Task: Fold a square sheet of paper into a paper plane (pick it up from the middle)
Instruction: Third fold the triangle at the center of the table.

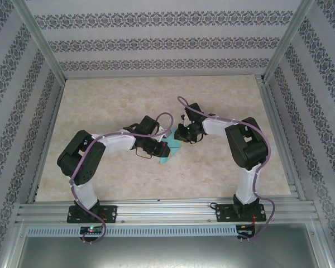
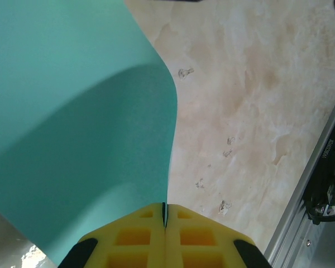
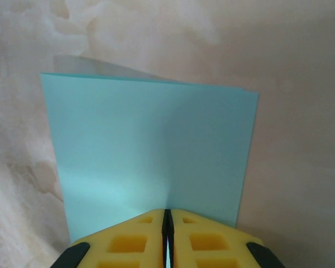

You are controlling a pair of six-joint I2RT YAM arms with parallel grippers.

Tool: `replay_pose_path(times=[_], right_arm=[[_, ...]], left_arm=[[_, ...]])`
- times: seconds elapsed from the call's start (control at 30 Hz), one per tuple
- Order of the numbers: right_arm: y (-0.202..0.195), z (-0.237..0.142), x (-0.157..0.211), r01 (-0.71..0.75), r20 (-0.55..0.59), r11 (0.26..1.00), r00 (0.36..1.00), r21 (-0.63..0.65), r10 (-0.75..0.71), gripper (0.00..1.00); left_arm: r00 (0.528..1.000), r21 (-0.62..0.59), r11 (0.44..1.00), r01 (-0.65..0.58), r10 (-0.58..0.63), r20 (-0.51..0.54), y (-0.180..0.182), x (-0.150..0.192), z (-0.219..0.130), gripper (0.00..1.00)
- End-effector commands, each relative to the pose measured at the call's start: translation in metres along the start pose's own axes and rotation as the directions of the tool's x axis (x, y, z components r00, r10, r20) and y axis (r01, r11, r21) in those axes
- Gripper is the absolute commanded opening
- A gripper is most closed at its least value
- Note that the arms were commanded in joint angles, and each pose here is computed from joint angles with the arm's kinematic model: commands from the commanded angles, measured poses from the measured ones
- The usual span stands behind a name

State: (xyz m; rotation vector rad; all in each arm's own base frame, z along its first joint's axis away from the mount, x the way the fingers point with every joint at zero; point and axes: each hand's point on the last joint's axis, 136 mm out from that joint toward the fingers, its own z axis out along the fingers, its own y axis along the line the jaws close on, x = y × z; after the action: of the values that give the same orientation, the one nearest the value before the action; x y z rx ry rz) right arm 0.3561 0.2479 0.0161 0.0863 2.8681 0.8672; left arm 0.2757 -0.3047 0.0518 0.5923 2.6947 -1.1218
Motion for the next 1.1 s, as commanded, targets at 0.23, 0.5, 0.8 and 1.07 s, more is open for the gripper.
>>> replay_pose_path(times=[0.23, 0.5, 0.8, 1.07], right_arm=[[-0.027, 0.011, 0.020, 0.042, -0.072, 0.990, 0.997, 0.132, -0.033, 0.12], [-0.026, 0.011, 0.021, 0.040, -0.074, 0.991, 0.997, 0.128, -0.031, 0.13], [-0.026, 0.012, 0.023, 0.032, -0.078, 0.991, 0.997, 0.133, -0.022, 0.13], [-0.028, 0.013, 0.024, 0.028, -0.081, 0.990, 0.997, 0.138, -0.016, 0.14]], left_arm=[[0.999, -0.045, 0.998, 0.045, -0.044, 0.024, 0.015, -0.016, -0.004, 0.05], [0.998, -0.096, 0.993, 0.070, -0.069, 0.008, 0.027, -0.016, 0.000, 0.06], [0.994, -0.126, 0.986, 0.106, -0.104, 0.018, 0.035, -0.013, -0.001, 0.05], [0.992, -0.133, 0.983, 0.127, -0.126, 0.015, 0.038, -0.010, 0.002, 0.05]])
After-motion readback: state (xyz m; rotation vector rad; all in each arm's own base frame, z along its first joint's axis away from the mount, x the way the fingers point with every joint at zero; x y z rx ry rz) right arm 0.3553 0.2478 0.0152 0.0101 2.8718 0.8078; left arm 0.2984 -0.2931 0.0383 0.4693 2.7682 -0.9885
